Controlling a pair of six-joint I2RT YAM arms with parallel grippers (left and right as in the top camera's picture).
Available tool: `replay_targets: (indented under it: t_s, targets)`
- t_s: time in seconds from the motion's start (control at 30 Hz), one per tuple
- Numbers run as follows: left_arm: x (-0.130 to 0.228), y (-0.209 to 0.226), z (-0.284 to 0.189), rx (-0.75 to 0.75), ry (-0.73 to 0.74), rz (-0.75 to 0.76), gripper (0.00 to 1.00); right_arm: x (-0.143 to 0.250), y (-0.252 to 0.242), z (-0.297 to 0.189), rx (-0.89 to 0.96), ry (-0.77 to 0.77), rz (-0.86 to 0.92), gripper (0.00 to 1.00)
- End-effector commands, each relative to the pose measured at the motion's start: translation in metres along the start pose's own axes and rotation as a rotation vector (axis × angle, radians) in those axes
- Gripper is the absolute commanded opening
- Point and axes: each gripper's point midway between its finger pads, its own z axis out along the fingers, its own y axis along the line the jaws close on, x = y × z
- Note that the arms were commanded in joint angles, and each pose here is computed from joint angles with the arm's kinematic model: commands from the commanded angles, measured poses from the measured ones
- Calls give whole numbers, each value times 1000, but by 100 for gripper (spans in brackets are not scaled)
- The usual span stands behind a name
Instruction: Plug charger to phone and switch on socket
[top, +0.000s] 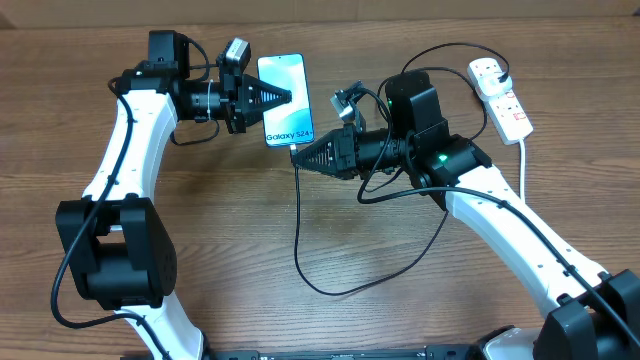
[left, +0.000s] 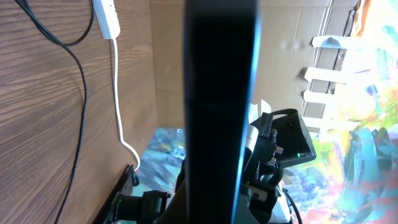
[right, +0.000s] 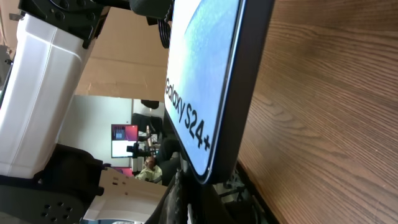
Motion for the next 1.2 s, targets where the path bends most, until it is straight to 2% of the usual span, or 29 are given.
replay_targets:
  t_s: [0.0,1.17]
  targets:
    - [4,-16,-2,65,19,53,4,-7,5,-6,1,-31,-5,4]
    - [4,-16,-2,65,19,59,4,-5,8,0,-2,-30,0,4]
